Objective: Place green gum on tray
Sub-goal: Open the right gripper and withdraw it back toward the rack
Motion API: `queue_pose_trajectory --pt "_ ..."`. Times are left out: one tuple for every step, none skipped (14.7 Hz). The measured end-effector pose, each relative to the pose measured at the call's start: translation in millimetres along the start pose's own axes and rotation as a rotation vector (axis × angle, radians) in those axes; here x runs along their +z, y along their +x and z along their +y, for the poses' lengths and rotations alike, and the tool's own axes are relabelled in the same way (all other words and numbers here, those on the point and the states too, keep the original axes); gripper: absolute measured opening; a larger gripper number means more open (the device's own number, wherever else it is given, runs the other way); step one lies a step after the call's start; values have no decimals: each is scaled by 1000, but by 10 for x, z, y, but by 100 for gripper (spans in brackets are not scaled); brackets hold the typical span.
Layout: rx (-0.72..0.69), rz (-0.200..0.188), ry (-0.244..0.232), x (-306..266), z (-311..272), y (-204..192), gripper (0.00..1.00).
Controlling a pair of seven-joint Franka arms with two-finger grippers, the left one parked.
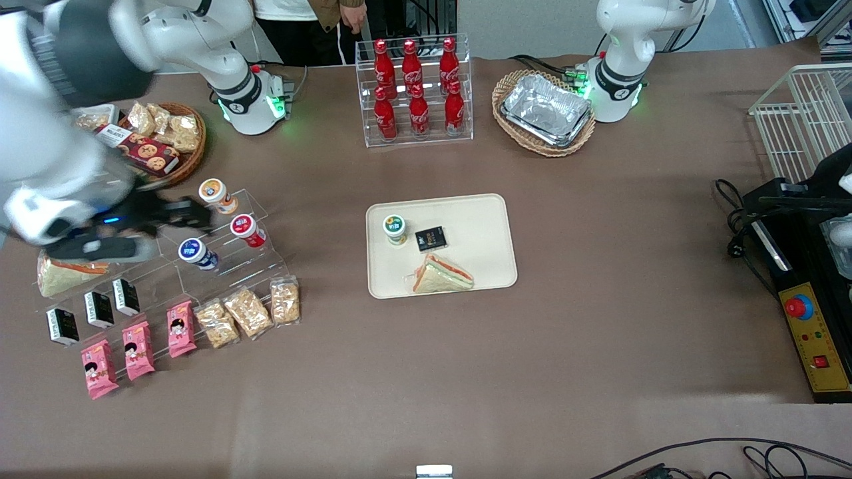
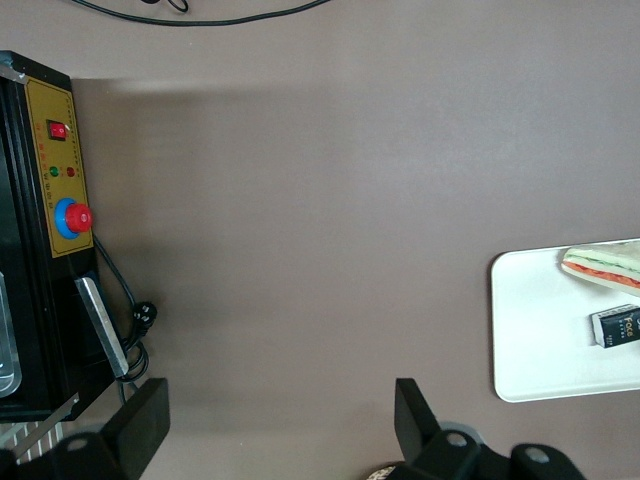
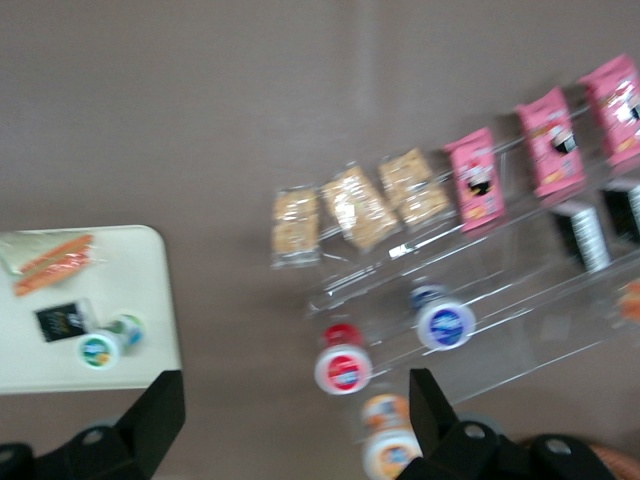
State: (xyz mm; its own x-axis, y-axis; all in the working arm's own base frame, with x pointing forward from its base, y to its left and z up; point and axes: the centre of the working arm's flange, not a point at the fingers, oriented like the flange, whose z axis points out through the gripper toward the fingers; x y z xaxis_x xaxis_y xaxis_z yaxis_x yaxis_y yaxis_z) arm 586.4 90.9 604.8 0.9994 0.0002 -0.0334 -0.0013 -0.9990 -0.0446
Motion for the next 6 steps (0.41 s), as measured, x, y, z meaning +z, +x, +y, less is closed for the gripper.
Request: queue_pose_trajectory --pt "-26 2 2 -16 273 34 100" --pt "-42 5 4 -30 502 53 100" --pt "-48 6 8 -39 681 62 100" --pt "-48 7 14 -43 788 66 100" --pt "-48 7 23 -44 833 68 100" --pt "-55 7 30 -44 829 67 100"
